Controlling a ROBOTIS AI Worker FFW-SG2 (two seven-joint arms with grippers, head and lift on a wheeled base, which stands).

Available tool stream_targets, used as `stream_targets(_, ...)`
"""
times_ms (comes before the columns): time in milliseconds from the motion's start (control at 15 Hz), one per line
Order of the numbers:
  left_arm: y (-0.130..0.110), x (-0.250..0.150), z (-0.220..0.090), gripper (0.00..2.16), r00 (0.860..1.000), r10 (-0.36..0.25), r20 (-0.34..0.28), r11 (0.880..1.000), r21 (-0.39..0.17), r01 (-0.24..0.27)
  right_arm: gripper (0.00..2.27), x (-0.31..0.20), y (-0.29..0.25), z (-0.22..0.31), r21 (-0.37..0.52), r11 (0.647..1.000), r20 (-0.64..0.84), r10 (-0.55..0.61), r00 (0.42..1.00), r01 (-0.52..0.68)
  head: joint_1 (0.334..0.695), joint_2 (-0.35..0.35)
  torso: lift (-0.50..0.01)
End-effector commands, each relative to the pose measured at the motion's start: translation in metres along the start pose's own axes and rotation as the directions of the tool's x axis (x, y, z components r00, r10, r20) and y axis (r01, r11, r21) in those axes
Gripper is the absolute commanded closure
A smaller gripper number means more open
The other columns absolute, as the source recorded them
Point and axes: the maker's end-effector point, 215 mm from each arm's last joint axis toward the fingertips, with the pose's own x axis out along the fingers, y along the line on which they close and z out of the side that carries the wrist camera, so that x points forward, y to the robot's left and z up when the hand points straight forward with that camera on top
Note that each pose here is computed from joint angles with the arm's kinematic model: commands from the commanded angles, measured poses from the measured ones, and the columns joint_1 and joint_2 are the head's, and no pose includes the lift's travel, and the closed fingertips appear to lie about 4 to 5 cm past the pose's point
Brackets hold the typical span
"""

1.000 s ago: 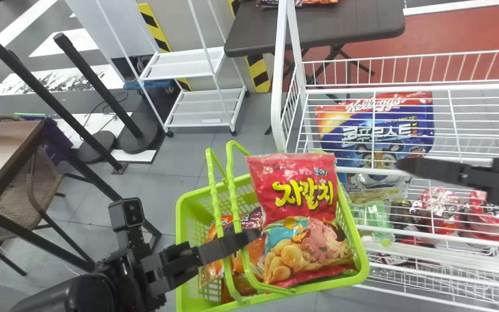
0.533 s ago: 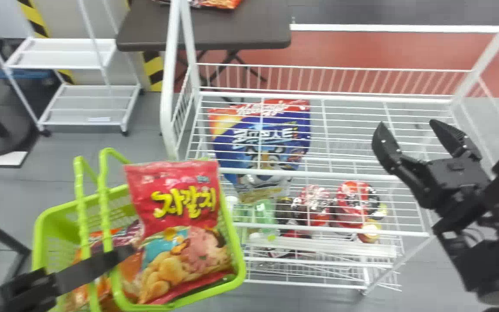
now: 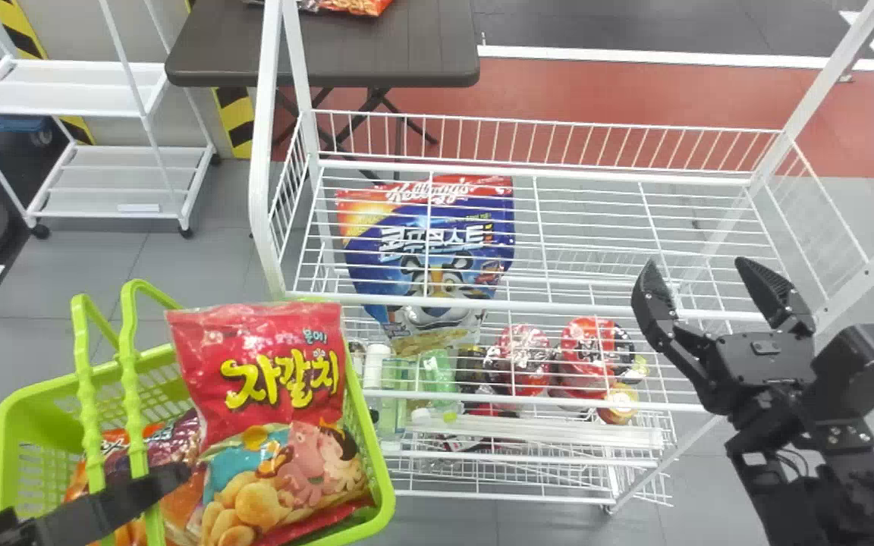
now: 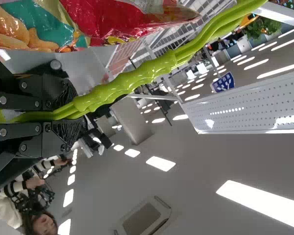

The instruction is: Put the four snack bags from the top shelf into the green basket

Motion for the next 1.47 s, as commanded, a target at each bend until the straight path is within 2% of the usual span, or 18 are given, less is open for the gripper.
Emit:
stream_targets(0,-0.004,0.002,-0.002,2.15,1.0,-0.012,-0.007,1.0,0.002,0.012,0.06,-0.002,0.002,-0.003,0.001,1.0,-0.006,0.003,1.0,-0.003,0.695,-0.052,0.0)
stream_targets(467,-0.003,0.002,-0.006,2.15,1.0,-0.009,-0.023,1.0,-0.016,0.008,0.07,-0.002,0.013,-0.005,0.002,1.0,-0.01,0.015,1.0,-0.015,0.695,-0.05,0.0)
stream_targets(1400,0.001,0.006,-0.003,2.15,0.999,-0.019,-0.036,1.0,-0.018,0.018,0.08,0.001,0.028,-0.014,-0.014,1.0,-0.041,0.02,0.999,-0.02,0.695,-0.017,0.0)
